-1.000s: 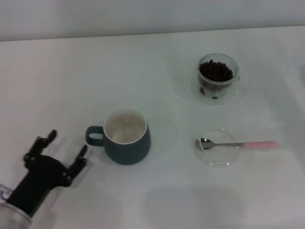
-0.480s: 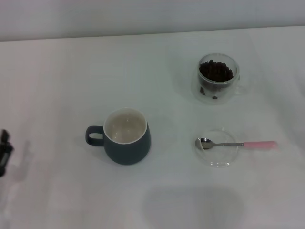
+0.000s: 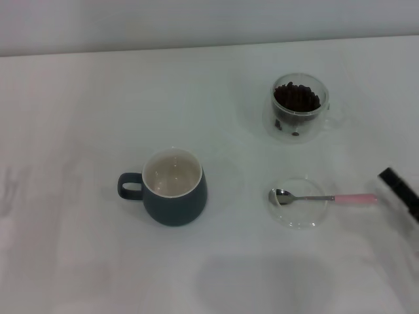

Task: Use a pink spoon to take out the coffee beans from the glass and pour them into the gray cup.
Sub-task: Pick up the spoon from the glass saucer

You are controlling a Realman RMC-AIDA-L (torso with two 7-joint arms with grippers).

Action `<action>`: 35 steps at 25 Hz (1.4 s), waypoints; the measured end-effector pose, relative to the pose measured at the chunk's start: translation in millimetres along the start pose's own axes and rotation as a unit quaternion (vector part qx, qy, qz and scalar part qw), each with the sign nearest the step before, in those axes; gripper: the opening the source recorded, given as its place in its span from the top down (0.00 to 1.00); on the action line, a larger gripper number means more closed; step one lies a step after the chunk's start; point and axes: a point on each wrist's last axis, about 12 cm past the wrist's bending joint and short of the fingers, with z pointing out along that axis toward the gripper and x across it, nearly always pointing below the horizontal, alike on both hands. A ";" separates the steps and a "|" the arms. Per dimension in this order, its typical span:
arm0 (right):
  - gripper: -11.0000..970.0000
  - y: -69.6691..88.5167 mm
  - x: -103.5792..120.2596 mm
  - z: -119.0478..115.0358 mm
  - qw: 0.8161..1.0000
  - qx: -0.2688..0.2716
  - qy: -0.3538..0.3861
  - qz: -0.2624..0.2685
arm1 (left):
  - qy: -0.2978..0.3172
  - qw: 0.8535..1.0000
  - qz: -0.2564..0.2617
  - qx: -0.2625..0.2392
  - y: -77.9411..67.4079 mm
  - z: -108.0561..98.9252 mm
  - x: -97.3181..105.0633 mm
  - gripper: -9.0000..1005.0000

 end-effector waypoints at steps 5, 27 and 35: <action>0.14 9.8 15.1 3.2 1.000 -0.016 0.013 -0.001 | -0.008 1.000 0.010 0.003 2.8 7.9 -3.0 0.20; 0.35 14.2 30.0 10.5 0.999 -0.015 0.049 -0.003 | -0.012 1.000 0.014 0.005 3.0 11.8 -4.4 0.20; 0.55 15.4 29.2 13.5 0.999 -0.019 0.050 0.001 | -0.013 1.000 0.014 0.006 2.5 12.9 -4.7 0.20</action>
